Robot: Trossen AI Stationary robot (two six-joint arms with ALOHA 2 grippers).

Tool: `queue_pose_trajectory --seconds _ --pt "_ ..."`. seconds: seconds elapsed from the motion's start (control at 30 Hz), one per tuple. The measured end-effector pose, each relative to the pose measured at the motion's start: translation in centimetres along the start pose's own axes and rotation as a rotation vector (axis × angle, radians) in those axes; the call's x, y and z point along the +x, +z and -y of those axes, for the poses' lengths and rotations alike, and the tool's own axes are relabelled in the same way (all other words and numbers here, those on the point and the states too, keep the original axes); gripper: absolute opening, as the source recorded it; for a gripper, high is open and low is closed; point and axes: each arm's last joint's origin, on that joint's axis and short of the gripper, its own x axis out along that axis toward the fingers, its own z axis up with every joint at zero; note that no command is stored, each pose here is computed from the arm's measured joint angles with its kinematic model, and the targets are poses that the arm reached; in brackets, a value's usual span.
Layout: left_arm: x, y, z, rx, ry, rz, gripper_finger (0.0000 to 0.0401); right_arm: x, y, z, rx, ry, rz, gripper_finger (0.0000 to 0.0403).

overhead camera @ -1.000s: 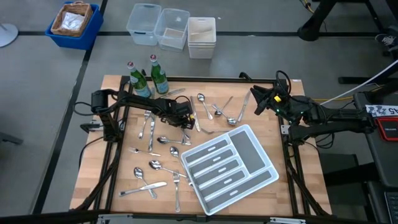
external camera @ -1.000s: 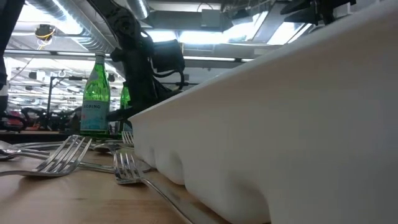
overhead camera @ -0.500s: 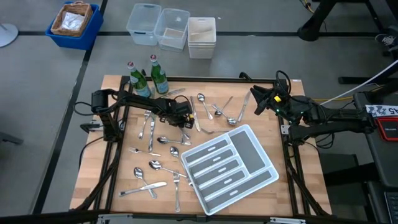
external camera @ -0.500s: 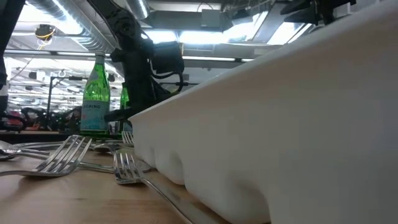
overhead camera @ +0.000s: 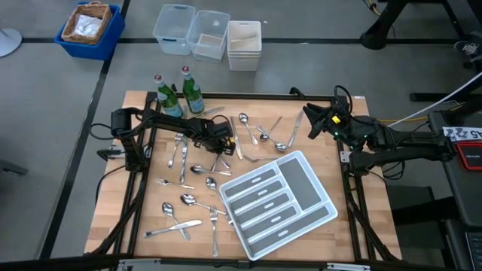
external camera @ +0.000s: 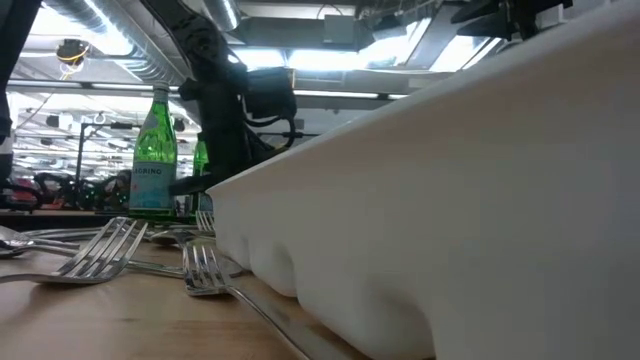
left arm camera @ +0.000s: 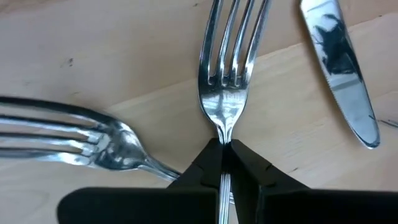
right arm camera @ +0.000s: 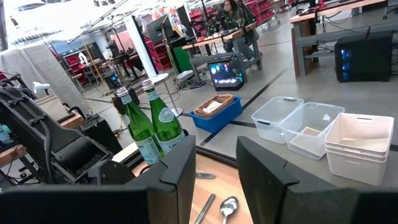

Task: Sort silverware
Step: Put the silver fork into the white silverware tray

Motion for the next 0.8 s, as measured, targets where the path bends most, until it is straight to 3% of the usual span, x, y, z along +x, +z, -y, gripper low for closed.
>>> queue_pose_trajectory --seconds 0.33,0.53,0.67,0.8 --pt "-2.5 0.6 1.0 0.047 -0.112 0.057 0.0006 0.0 0.0 0.0 -0.001 0.000 -0.001 0.0120" --pt "-4.3 0.5 3.2 0.131 -0.359 0.096 0.0005 0.0 0.0 0.0 -0.039 -0.001 -0.001 0.0120" --pt "-5.6 -0.4 5.7 0.257 -0.580 0.154 0.0012 0.0 0.0 0.0 -0.058 -0.002 -0.002 0.0120" --pt "-6.3 -2.4 7.6 0.448 -0.687 0.213 0.0013 0.1 -0.1 0.0 -0.084 -0.004 -0.007 0.0120"
